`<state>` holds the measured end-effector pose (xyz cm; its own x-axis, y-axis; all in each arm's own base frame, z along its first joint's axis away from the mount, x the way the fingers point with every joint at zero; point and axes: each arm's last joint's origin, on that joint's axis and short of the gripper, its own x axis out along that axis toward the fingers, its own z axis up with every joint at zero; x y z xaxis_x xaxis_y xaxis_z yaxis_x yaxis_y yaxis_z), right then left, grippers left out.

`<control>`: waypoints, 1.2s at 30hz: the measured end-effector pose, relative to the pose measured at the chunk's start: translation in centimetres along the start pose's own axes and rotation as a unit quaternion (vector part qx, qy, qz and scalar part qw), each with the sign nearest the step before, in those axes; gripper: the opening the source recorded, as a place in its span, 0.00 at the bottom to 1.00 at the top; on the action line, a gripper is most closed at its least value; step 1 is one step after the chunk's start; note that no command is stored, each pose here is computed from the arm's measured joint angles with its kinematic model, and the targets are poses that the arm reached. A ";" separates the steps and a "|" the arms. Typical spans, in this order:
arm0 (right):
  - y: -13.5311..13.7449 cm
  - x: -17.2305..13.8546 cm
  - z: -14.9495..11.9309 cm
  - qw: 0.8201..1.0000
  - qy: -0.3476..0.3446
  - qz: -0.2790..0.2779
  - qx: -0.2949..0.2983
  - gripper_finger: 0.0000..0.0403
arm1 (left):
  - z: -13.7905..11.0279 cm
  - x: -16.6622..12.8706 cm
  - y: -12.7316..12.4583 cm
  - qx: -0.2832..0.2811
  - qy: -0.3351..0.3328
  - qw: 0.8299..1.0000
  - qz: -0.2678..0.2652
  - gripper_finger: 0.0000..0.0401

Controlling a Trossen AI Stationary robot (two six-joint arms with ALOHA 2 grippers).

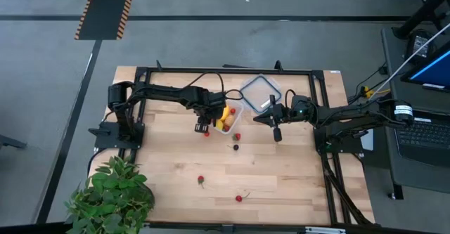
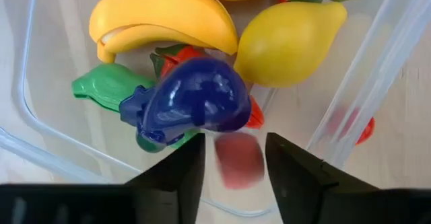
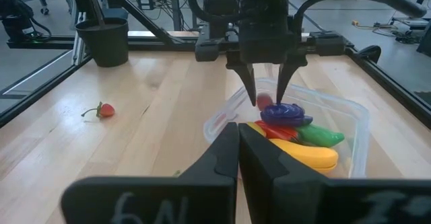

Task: Pick and placing Produce into tupperware
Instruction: Put the pink peach into the transparent container, then put the top red strawberry into the transparent container

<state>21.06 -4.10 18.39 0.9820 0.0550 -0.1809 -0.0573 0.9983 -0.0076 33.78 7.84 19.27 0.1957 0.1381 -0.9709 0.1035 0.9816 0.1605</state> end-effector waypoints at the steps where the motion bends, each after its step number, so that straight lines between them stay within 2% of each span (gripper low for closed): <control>1: 0.0 0.0 0.0 1.000 0.000 0.000 0.000 0.04 | 0.0 0.0 0.0 0.000 0.000 1.000 0.000 0.38; 6: 0.0 0.0 0.0 1.000 0.000 0.000 0.000 0.04 | 0.0 -0.6 0.1 0.002 0.011 1.000 0.021 0.38; 11: 0.0 0.0 0.0 1.000 0.000 0.000 0.000 0.04 | 1.1 -3.0 0.4 -0.007 0.018 0.998 0.065 0.35; 16: 0.0 0.0 0.0 1.000 0.000 0.000 -0.001 0.04 | 2.7 -5.4 0.6 -0.063 -0.032 0.995 0.072 0.33; 22: 0.0 0.0 0.0 1.000 0.000 0.000 -0.002 0.04 | 2.2 -6.5 -0.5 -0.113 -0.061 0.990 0.065 0.31; 29: 0.0 0.0 0.0 1.000 0.000 0.000 0.000 0.04 | 0.3 -7.3 -3.9 -0.115 -0.191 0.973 0.065 0.28; 36: 0.0 0.0 0.1 1.000 -0.003 0.000 0.004 0.04 | -2.7 -7.9 -7.5 -0.118 -0.326 0.936 0.059 0.25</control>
<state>21.06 -4.10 18.45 0.9831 0.0550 -0.1747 -0.0558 0.9984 0.0005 28.83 -0.23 25.22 0.7536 0.2120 -0.6222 -0.1584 0.9772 0.1411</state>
